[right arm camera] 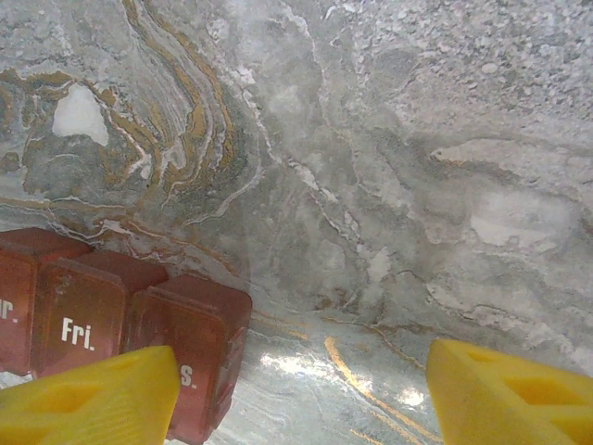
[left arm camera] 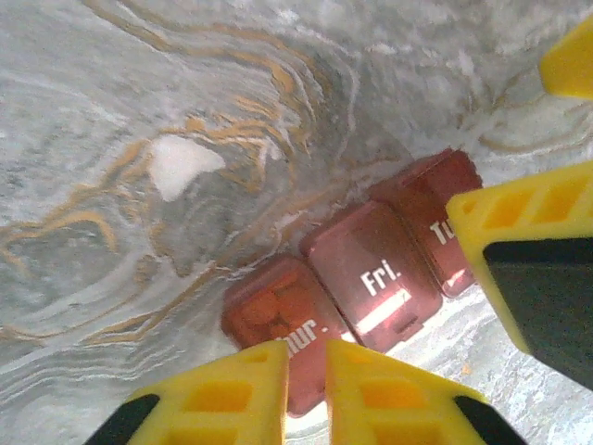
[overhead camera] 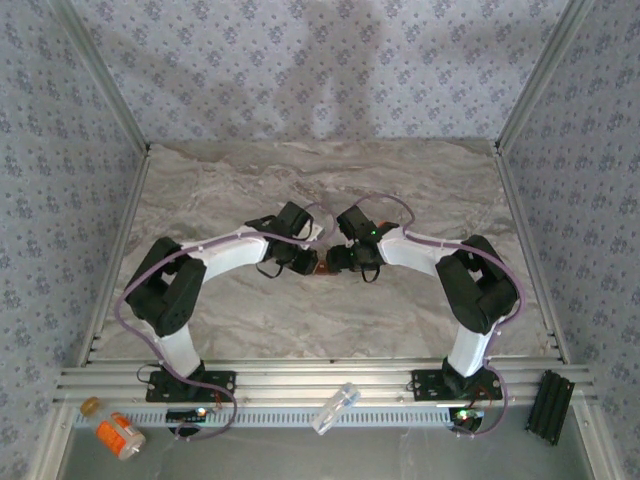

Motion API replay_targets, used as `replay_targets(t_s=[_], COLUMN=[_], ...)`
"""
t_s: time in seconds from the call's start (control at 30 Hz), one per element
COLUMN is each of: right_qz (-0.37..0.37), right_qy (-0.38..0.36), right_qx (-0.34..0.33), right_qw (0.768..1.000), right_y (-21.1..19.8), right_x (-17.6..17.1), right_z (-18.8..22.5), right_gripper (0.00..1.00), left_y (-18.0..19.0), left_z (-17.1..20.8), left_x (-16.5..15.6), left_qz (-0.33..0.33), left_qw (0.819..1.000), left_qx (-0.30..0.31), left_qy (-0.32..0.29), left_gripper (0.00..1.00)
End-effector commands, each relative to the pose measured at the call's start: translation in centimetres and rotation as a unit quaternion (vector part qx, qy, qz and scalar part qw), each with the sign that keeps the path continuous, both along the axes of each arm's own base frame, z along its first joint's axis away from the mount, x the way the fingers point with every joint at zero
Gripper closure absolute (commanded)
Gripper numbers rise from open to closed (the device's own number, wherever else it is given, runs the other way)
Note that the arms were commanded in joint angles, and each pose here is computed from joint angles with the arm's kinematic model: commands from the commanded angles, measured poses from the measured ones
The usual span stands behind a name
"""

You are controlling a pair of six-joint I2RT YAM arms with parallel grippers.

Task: Sort the pills into containers

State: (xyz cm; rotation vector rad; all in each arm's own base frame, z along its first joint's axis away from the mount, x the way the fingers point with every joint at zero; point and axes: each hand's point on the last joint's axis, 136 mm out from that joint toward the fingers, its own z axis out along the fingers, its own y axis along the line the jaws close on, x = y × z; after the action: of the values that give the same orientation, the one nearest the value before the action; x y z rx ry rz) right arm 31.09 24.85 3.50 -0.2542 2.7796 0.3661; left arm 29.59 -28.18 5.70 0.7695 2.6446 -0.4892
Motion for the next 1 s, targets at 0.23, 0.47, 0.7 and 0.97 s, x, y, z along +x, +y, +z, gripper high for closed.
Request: replay_targets(t_s=[0.23,0.47,0.7,0.97], right_qz=[0.004,0.013,-0.007,-0.113], right_qy=[0.027,-0.022,-0.105,-0.249], right_qx=[-0.021,0.036,0.091,0.092], right_qw=[0.999,0.999,0.990,0.958], right_y=[-0.6,1.4,0.1,-10.3], right_x=[-0.4,1.7,5.2,9.4], right_z=[-0.3,6.2,15.7,24.7], right_gripper=[0.27,0.26,0.21,0.00], left_y=[0.2,2.7,7.2,12.4], left_z=[13.4,20.0,25.3,27.1], left_x=[5.1,6.2,7.7,9.5], left_qz=[0.065,0.102,0.162,0.190], left_qw=[0.980,0.952,0.908,0.844], left_qx=[-0.087,-0.115,-0.107,-0.040], left_qy=[-0.169,-0.264,-0.372,-0.499], left_gripper=[0.44,0.00,0.00,0.00])
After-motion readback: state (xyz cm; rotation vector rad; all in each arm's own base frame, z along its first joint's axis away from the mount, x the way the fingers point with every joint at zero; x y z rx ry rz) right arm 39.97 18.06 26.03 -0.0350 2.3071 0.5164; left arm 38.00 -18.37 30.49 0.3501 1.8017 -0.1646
